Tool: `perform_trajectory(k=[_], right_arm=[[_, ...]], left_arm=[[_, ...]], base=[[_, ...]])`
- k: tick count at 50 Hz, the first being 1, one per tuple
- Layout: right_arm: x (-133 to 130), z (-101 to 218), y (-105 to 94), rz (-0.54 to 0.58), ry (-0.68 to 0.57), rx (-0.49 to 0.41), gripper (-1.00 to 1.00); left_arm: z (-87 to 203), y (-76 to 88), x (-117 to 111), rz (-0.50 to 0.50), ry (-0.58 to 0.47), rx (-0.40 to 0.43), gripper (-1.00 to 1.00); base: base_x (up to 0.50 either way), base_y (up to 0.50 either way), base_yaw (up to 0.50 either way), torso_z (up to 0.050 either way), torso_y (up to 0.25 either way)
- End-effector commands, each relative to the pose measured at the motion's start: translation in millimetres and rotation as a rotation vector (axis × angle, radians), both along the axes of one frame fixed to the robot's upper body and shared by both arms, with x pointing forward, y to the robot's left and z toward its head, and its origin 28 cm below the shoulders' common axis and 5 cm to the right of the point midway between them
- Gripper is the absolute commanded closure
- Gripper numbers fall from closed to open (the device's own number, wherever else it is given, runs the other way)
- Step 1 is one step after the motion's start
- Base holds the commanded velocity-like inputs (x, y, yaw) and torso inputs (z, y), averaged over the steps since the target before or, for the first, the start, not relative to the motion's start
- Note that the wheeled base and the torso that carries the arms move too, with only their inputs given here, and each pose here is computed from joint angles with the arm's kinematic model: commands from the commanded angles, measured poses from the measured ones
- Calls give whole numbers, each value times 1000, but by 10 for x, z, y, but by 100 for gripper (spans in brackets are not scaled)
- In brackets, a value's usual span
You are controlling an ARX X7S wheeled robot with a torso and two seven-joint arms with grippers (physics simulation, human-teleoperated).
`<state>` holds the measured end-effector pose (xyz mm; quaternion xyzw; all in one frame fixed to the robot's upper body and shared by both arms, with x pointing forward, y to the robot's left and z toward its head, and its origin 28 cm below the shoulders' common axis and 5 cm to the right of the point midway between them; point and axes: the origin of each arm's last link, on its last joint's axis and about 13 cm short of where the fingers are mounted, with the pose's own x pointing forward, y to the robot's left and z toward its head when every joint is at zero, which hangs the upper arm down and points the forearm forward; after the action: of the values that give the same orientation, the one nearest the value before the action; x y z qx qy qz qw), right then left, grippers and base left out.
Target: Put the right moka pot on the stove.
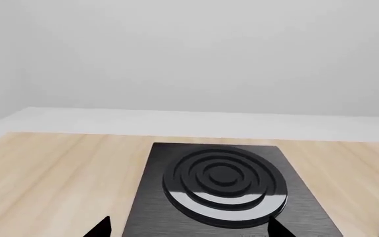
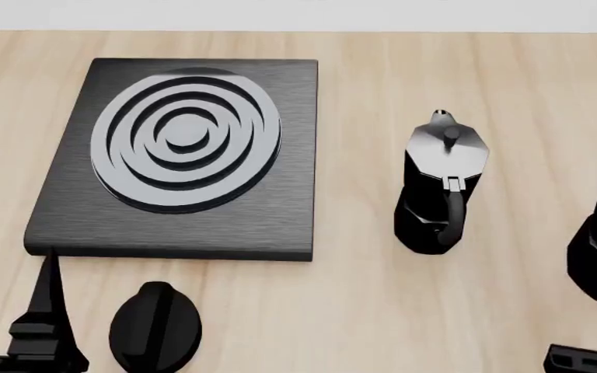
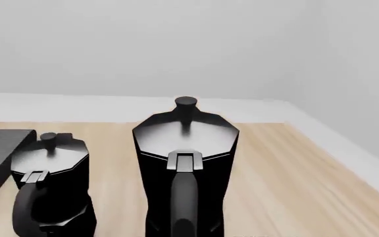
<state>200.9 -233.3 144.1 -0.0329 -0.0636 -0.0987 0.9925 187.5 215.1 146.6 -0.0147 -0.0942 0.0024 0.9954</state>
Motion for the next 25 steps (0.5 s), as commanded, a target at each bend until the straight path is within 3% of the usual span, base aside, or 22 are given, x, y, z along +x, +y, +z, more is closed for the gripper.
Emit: perform_trajectory(k=[1, 25], right_arm=[[-306, 131, 113, 13, -71, -53, 100], [-498, 24, 378, 136, -77, -69, 100]], left_arm=[[3, 3, -6, -1, 0, -2, -100], [2, 5, 2, 0, 1, -2, -100]], base=[[0, 0, 0, 0, 0], [0, 0, 0, 0, 1]])
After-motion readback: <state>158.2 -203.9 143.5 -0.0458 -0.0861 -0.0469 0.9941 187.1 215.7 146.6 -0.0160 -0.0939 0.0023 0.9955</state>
